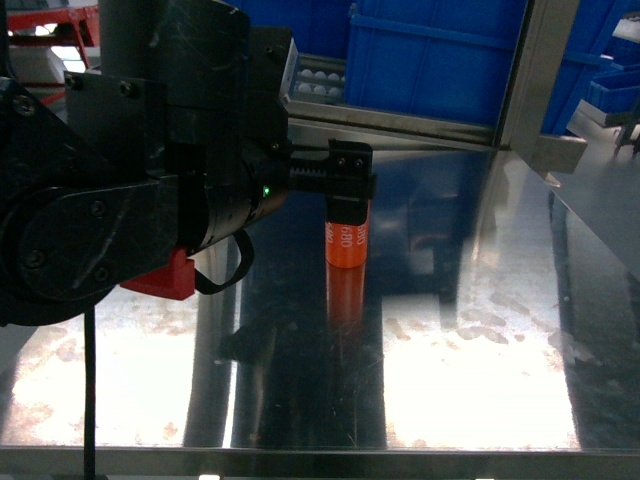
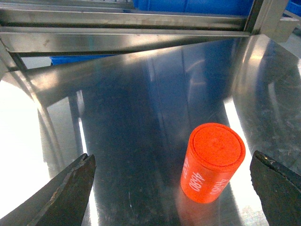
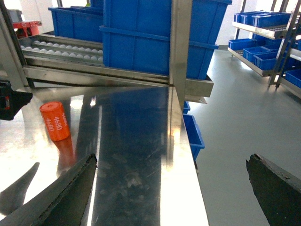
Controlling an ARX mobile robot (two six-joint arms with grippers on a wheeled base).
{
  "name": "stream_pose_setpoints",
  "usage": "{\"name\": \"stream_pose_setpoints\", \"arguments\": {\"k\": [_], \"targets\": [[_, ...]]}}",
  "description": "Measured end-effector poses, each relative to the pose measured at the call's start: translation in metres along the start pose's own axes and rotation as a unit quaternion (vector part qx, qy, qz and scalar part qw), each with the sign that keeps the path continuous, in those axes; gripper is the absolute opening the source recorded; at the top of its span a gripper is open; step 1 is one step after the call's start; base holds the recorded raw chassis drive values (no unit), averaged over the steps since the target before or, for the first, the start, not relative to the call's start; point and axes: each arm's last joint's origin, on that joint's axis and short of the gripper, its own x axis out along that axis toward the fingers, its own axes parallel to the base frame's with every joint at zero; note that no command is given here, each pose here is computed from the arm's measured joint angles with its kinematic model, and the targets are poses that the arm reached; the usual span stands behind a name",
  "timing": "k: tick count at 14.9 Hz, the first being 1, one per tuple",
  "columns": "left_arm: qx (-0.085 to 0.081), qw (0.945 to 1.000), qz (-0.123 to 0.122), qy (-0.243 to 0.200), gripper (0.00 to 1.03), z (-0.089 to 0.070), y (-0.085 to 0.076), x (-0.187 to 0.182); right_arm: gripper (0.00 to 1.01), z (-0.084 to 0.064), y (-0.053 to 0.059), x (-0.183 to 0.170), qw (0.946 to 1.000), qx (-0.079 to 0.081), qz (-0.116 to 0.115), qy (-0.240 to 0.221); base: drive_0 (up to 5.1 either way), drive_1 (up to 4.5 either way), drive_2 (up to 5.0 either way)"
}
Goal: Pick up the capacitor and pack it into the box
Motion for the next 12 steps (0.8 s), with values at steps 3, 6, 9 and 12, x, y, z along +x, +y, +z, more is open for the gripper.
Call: {"name": "stream_pose_setpoints", "arguments": {"k": [3,6,9,12], "targets": [[0.006,0.9995,-0.014,0.027,0.98,-0.016,-0.006,0.014,0.98,0.000,0.000,0.000,1.0000,0.000,0.000,0.000,0.0,0.00,0.0],[0.008,0.9990,-0.024,0.037,0.98,-0.024,-0.011,0.029,0.98,0.000,0.000,0.000,1.0000,0.000,0.000,0.000,0.0,0.00,0.0],[0.010,0.9983,-0.029,0.050,0.98,-0.033,-0.013,0.048,0.98,0.000,0.000,0.000,1.0000,0.000,0.000,0.000,0.0,0.00,0.0],[0.011,0.9972,-0.040,0.063,0.98,-0.044,-0.017,0.076,0.98,0.000,0.000,0.000,1.0000,0.000,0.000,0.000,0.0,0.00,0.0]]}}
